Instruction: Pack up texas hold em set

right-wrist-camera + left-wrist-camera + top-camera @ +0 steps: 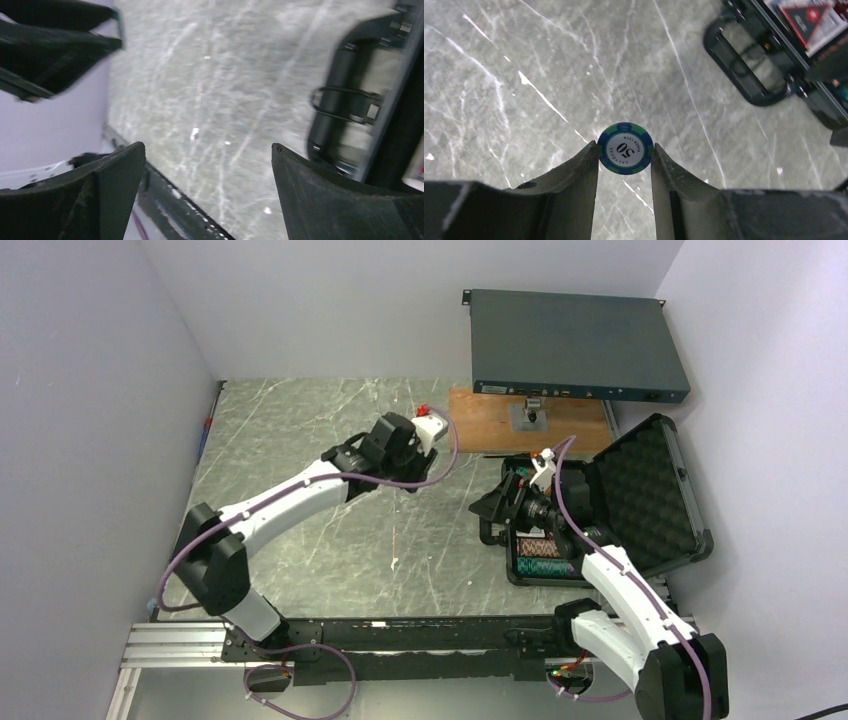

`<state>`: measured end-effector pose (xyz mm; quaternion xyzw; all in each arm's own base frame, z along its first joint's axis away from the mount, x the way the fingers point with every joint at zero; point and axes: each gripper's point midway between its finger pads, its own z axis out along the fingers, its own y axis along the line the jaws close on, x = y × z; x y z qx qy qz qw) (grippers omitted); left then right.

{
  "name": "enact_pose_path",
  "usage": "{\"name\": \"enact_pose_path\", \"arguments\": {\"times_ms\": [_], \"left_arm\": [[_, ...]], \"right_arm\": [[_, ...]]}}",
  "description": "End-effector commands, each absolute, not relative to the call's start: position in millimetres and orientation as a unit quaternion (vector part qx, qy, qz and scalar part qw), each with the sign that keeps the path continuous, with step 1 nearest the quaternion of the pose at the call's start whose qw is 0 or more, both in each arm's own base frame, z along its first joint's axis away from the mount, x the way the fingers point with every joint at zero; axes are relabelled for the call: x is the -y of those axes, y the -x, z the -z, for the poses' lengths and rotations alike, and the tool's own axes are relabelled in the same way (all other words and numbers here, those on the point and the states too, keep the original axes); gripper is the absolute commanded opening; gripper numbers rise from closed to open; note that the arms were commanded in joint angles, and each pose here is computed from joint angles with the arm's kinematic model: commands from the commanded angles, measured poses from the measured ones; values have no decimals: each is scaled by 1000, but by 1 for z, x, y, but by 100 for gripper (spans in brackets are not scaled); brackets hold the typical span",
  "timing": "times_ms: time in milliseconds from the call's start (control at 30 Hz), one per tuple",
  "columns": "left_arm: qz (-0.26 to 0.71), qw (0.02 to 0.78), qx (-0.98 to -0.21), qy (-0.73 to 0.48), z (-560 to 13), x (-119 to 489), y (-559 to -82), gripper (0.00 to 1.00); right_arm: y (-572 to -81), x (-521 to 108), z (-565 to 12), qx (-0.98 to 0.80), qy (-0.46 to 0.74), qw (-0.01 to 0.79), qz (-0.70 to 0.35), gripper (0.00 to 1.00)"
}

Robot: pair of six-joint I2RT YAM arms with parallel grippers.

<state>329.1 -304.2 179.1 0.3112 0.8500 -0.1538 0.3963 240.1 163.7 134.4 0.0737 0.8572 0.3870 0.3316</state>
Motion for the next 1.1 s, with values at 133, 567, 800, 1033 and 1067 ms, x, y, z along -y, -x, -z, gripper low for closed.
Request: {"name": "enact_pose_path", "arguments": {"times_ms": [133,567,800,1033,1067], "left_arm": [[197,457,-772,-396,-214,329,-297,34],[200,445,-752,-444,-215,352,-262,33],[205,441,-750,-448,-213,356,-259,33],[211,432,-751,-453,-208,361,-255,33],[212,431,-750,-454,-207,363,-254,33]], "right_arm": [[-245,-194,-213,-772,-22,363,-521,96],[-257,-211,-210,-749,-32,321,-579,90],[-258,-218,-194,-764,-31,290,-575,69],[-248,-244,-183,-763,-5,249,-596,59],[-246,-248,-182,-764,-2,246,-597,58]]}}
